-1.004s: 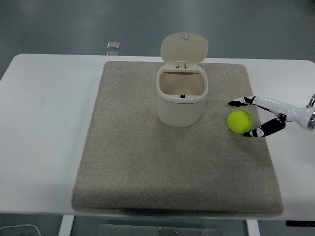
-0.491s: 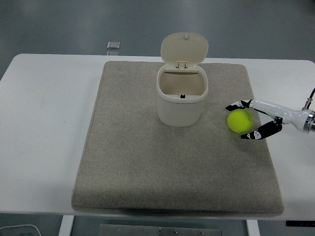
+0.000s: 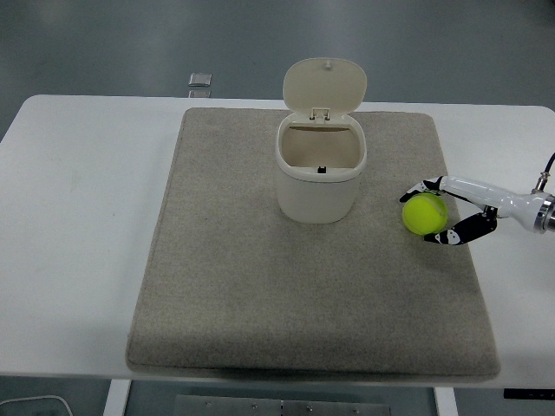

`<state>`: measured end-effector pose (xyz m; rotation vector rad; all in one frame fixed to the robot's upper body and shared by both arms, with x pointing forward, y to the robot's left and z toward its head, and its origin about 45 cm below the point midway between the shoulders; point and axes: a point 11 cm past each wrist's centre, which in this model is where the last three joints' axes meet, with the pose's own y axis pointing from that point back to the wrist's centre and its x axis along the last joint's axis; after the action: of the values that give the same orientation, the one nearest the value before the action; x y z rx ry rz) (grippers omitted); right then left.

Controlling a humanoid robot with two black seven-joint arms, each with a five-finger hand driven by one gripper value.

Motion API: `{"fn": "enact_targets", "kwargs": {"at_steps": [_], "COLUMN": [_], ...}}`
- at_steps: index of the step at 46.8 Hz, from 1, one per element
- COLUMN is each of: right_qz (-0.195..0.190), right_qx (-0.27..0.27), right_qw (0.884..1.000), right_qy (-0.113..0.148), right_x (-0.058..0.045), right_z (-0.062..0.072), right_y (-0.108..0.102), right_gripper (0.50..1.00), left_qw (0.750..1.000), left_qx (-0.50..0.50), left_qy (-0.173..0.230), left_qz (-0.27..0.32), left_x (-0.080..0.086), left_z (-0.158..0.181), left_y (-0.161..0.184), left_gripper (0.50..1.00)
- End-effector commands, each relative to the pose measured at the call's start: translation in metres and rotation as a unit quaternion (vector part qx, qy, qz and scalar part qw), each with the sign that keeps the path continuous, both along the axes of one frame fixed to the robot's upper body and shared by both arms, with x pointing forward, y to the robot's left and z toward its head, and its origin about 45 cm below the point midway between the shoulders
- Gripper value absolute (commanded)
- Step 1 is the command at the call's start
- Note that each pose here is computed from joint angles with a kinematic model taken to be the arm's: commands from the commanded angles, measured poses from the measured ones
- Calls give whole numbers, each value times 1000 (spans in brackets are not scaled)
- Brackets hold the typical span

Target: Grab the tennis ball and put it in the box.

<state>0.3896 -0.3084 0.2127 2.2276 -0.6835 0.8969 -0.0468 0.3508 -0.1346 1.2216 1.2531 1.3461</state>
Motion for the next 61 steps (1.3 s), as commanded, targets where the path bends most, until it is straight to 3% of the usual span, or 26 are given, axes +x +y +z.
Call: {"fn": "enact_targets", "kwargs": {"at_steps": [1, 7, 17, 24, 33, 45, 54, 61], "right_qz": [-5, 0, 21, 28, 64, 111, 122, 116], "right_qx": [6, 18, 62, 105, 137, 164, 169, 167], "right_qw": [1000, 1000, 998, 994, 988, 980, 978, 979], "right_qy": [-4, -10, 0, 16, 9, -6, -19, -11], "right_x": [3, 8, 9, 13, 15, 19, 26, 31], "right_z": [7, 19, 41, 65, 96, 114, 125, 119], "right_y": [-3, 2, 16, 18, 39, 83, 105, 122], "right_gripper": [633, 500, 500, 500, 500, 500, 500, 500], "left_qw": [1000, 1000, 1000, 1000, 1000, 1000, 1000, 1000], "left_qx": [-1, 0, 0, 0, 0, 0, 0, 0], "left_qy": [0, 0, 0, 0, 0, 0, 0, -1], "left_qz": [-1, 0, 0, 0, 0, 0, 0, -1], "left_x": [1, 0, 0, 0, 0, 0, 0, 1], "left_z": [0, 0, 0, 0, 0, 0, 0, 0], "left_y": [0, 0, 0, 0, 0, 0, 0, 0], "left_gripper": [992, 992, 992, 992, 992, 992, 992, 992]}}
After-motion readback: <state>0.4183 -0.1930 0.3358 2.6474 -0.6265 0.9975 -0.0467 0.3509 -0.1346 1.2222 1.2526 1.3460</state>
